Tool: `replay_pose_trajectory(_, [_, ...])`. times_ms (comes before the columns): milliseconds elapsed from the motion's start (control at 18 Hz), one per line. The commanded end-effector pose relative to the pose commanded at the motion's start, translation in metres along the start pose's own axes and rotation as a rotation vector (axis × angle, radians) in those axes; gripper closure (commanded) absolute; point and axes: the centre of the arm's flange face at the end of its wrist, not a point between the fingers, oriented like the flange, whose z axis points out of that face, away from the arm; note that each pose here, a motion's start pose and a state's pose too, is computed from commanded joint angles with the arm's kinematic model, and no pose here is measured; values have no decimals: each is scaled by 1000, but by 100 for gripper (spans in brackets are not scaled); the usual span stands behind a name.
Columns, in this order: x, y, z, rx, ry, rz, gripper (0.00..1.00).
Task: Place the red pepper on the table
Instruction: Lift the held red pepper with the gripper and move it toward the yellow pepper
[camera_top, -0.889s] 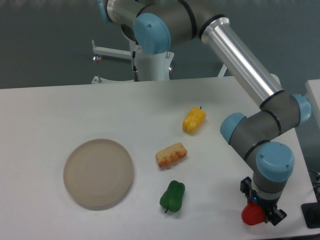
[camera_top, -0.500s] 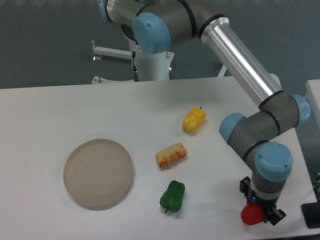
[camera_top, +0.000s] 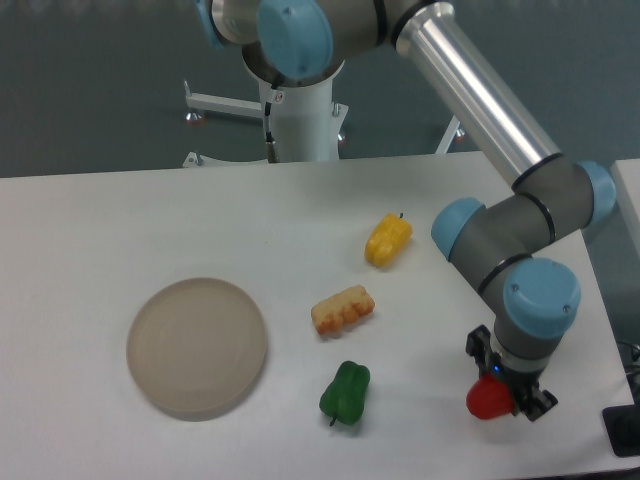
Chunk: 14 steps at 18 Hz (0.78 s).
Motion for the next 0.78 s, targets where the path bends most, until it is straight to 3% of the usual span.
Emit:
replay_pose_trajectory(500, [57, 66, -4, 57, 95, -6, 51])
replay_pose_trajectory(778, [88, 77, 16, 59, 153, 10, 51])
